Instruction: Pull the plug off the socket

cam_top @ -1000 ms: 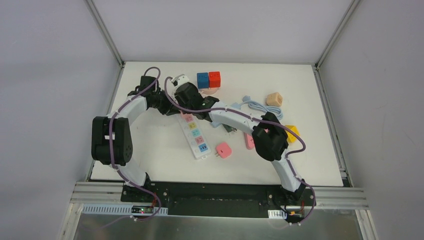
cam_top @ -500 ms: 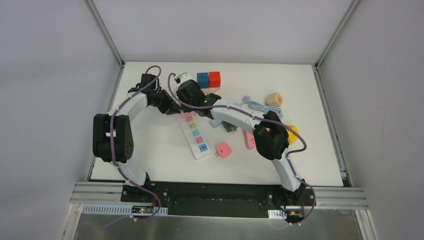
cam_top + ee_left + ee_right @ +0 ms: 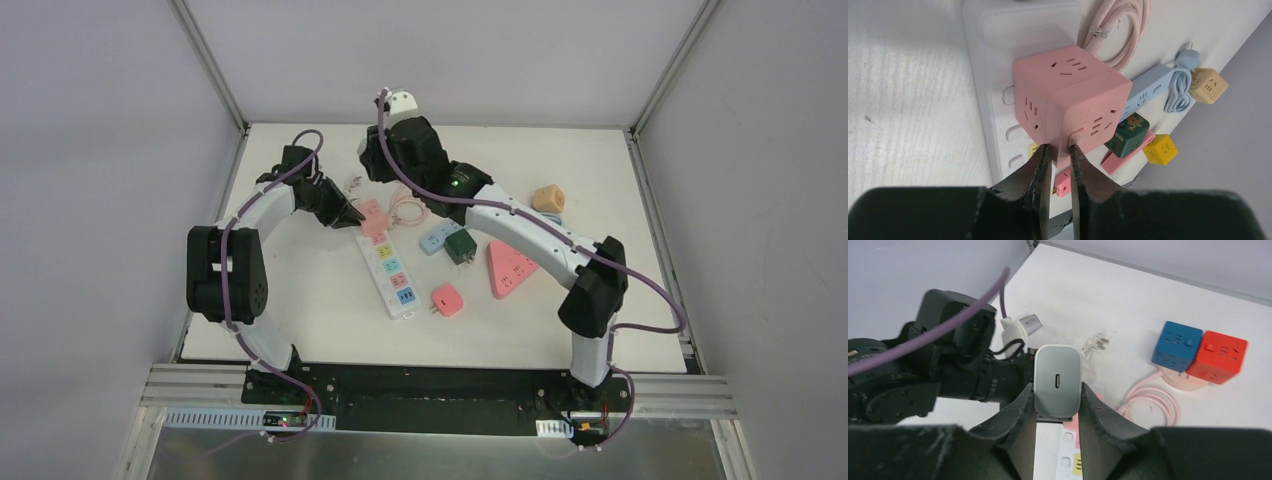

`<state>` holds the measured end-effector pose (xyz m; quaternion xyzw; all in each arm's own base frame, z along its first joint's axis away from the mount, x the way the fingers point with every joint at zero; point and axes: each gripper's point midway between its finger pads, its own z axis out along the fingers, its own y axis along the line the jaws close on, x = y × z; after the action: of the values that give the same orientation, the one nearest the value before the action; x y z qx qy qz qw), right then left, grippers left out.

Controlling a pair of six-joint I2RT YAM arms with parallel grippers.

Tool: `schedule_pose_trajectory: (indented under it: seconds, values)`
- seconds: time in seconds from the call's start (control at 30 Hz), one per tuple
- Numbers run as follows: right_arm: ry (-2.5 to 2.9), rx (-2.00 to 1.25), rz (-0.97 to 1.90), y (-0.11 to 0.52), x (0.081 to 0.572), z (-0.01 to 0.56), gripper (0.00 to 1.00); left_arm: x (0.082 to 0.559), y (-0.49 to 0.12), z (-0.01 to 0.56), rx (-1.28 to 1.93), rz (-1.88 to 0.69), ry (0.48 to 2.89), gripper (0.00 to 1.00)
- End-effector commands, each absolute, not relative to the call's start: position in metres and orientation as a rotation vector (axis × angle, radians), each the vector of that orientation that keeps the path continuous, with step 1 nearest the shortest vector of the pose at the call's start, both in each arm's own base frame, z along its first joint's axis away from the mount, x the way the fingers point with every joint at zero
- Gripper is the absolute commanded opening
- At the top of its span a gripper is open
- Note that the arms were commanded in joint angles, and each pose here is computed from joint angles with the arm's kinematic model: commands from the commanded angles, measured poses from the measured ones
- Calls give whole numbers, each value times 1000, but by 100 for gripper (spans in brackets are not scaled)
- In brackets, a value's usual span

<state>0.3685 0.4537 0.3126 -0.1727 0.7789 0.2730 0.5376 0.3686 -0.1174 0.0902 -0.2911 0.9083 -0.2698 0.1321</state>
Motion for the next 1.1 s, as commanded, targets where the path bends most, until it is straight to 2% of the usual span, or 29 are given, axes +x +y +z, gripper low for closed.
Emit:
schedule_pose_trajectory:
  seconds: [0.0, 0.13, 0.33, 0.6, 0.87, 0.97, 1.07]
  values:
    - [1868, -330, 616, 412, 368, 318, 0, 349, -108, 58, -760, -646, 2776, 19]
    - [1985, -333, 597, 372, 349, 286, 0, 366, -116, 92, -593, -722, 2701, 30]
    - [2168, -362, 553, 320, 300, 239, 0, 382, -106, 133, -491, -654, 2606, 45]
    - [2365, -228, 542, 266, 241, 185, 0, 387, -93, 151, -497, -557, 2536, 48]
    - [2652, -119, 378, 233, 201, 121, 1, 384, -81, 153, -530, -484, 2458, 47]
    - [2749, -81, 265, 226, 196, 97, 8, 380, -82, 153, -528, -502, 2436, 47]
    - [2802, -67, 160, 221, 196, 78, 21, 376, -81, 149, -537, -497, 2441, 47]
